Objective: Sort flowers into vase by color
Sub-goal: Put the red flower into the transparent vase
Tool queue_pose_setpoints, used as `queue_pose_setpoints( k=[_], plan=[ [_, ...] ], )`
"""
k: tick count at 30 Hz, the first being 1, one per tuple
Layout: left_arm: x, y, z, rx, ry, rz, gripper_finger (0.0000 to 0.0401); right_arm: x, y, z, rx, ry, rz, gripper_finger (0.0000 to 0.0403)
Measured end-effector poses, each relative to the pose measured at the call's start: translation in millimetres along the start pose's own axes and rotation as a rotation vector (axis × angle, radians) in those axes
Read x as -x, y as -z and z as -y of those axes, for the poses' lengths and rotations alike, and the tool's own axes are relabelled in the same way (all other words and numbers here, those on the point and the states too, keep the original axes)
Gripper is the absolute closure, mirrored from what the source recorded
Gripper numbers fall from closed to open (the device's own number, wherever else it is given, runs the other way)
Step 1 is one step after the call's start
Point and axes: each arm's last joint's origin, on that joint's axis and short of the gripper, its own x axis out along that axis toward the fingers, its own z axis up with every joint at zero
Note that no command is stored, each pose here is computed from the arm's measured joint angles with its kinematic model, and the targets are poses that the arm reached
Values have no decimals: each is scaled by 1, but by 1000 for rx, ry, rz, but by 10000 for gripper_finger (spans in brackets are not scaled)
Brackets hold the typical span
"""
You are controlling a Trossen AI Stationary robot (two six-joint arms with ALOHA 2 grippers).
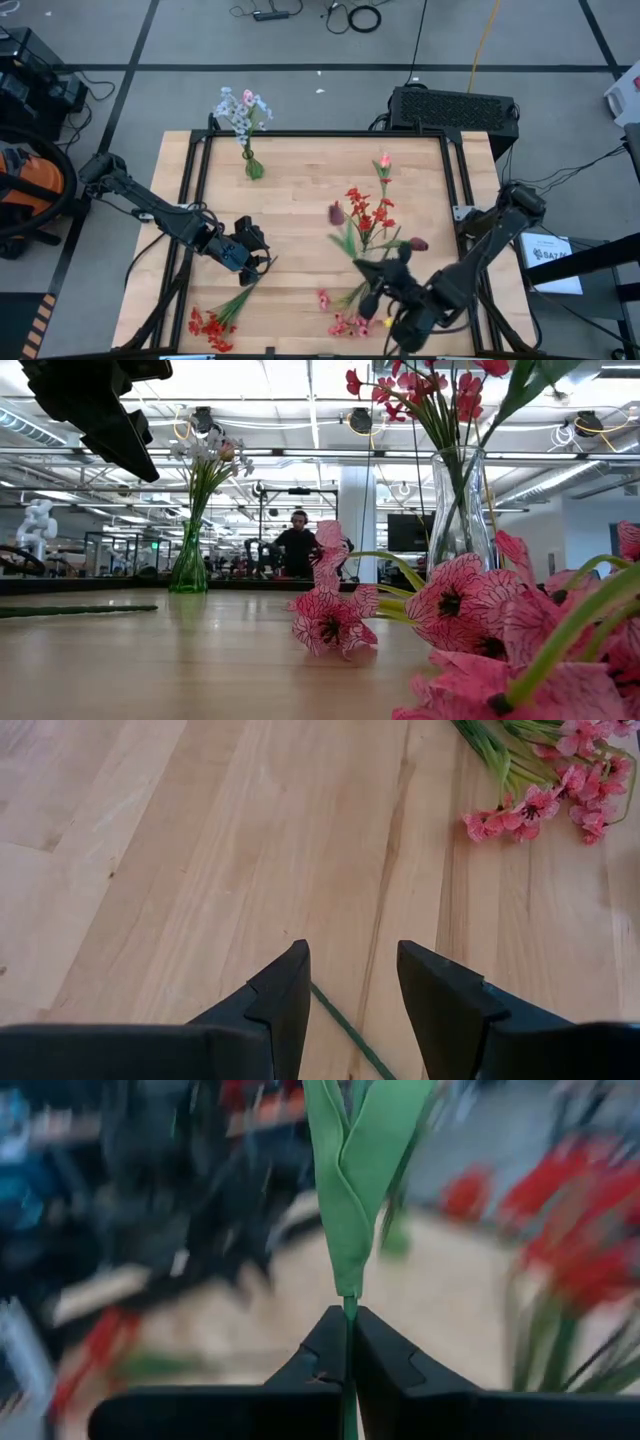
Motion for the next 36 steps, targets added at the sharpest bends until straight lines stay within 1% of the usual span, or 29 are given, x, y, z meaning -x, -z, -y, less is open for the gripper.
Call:
queue_pose_setpoints(
  k=[3,6,12,18,26,31,36],
  plan=[
    [0,0,0,0,0,0,244,7,-6,2,22,67,172,403],
    [0,0,0,0,0,0,244,7,-9,4,9,120,276,403],
    [0,0,0,0,1,1,244,-10,-17,4,-39,169,295,399],
    [0,0,0,0,0,0,244,-18,-20,6,111,215,285,401],
    [0,0,0,0,1,0,244,-26,-22,10,210,256,276,401],
    [0,0,0,0,1,0,244,-28,-12,14,210,255,275,402],
    [0,0,0,0,1,0,244,-35,8,11,220,257,274,402]
  ],
)
